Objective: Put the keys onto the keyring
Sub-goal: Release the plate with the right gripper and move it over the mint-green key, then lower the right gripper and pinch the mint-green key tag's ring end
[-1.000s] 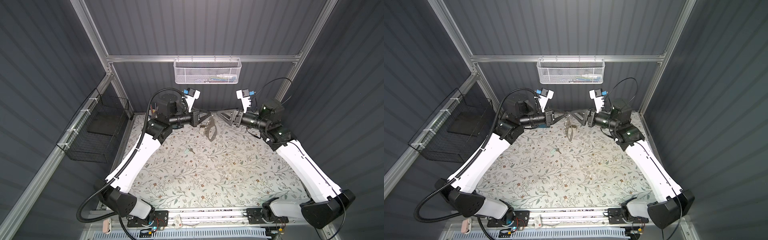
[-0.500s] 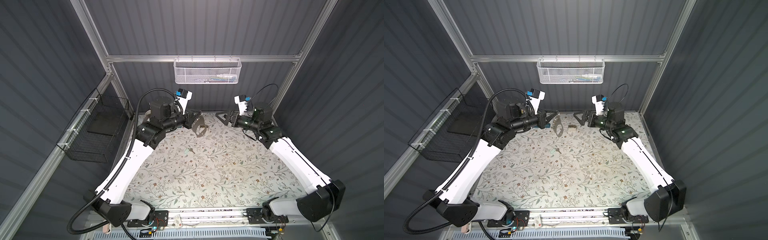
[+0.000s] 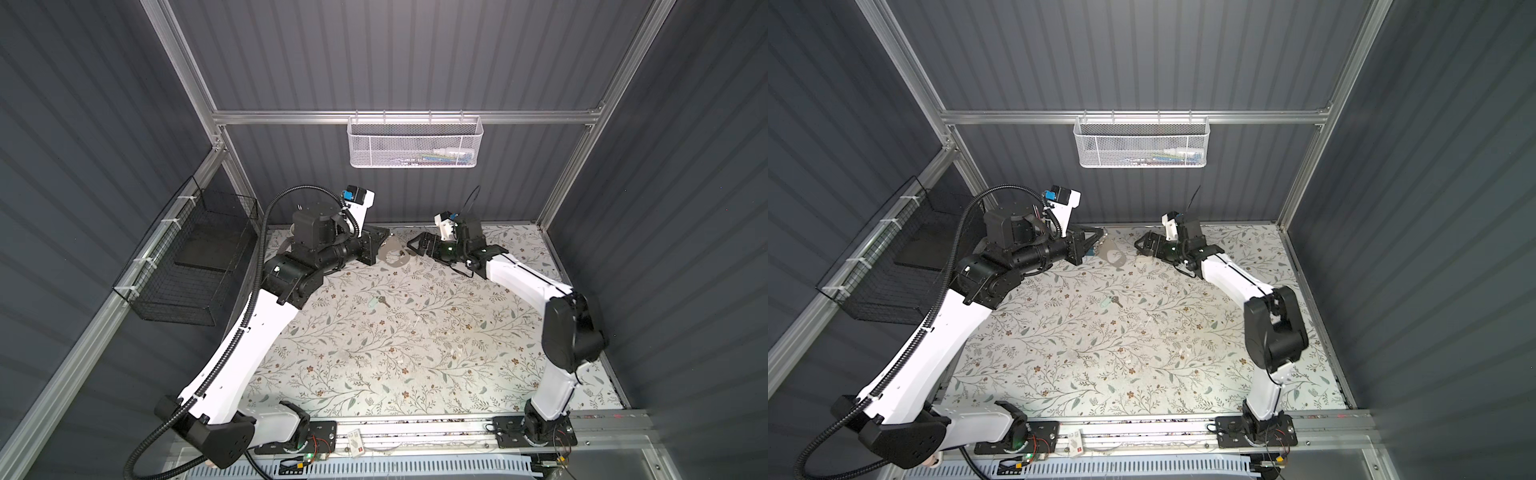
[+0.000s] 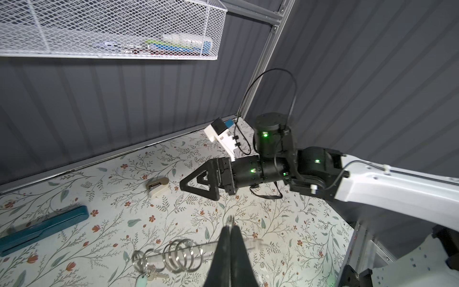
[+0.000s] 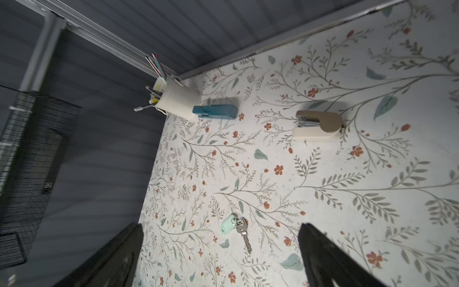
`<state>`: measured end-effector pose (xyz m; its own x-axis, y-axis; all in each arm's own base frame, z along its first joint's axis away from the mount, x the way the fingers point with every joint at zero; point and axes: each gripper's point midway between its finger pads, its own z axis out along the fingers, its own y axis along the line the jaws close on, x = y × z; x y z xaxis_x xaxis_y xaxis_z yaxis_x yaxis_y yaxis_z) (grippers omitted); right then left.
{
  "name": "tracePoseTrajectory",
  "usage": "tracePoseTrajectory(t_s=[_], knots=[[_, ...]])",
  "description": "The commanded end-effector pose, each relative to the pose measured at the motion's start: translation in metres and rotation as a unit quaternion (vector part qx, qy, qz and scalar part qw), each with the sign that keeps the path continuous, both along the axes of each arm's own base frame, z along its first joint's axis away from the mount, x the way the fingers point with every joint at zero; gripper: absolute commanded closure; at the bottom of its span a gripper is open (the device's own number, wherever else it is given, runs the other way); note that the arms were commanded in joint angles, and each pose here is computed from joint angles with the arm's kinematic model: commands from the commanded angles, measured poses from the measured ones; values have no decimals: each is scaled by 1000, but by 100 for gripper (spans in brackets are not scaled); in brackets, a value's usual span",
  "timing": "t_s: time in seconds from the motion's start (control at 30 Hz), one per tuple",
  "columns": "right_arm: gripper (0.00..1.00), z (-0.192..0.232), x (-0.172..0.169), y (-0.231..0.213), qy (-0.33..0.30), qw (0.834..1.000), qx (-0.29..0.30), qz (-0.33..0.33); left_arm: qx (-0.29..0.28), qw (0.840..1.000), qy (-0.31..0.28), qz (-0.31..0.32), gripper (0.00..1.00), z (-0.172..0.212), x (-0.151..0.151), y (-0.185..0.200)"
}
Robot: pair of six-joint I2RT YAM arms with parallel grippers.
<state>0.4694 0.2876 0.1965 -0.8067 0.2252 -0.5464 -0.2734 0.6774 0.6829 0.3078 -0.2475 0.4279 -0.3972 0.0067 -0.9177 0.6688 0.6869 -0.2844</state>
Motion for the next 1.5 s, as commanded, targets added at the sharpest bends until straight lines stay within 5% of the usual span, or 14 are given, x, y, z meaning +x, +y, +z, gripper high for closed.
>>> tracePoseTrajectory(t_s=[0.0,0.27,0.5,0.67,0.83,1.47], knots=[[1,-6,22,21,-7,1000,9,-2,5,1000,-8,19,100,5,-8,13],[1,-48,16,86,28,998,7,57,14,998,-4,54,100,4,-17,32],[1,-77,-28,105,-20,984,-94,149,11,998,-3,65,100,3,-23,39],[34,-95,-53,108,-23,969,-103,223,9,998,2,69,100,2,-26,42],[56,-114,-69,118,-27,952,-130,277,14,997,9,70,100,0,-29,44],[74,-154,-74,122,-22,935,-187,302,18,998,17,64,100,-3,-34,45]])
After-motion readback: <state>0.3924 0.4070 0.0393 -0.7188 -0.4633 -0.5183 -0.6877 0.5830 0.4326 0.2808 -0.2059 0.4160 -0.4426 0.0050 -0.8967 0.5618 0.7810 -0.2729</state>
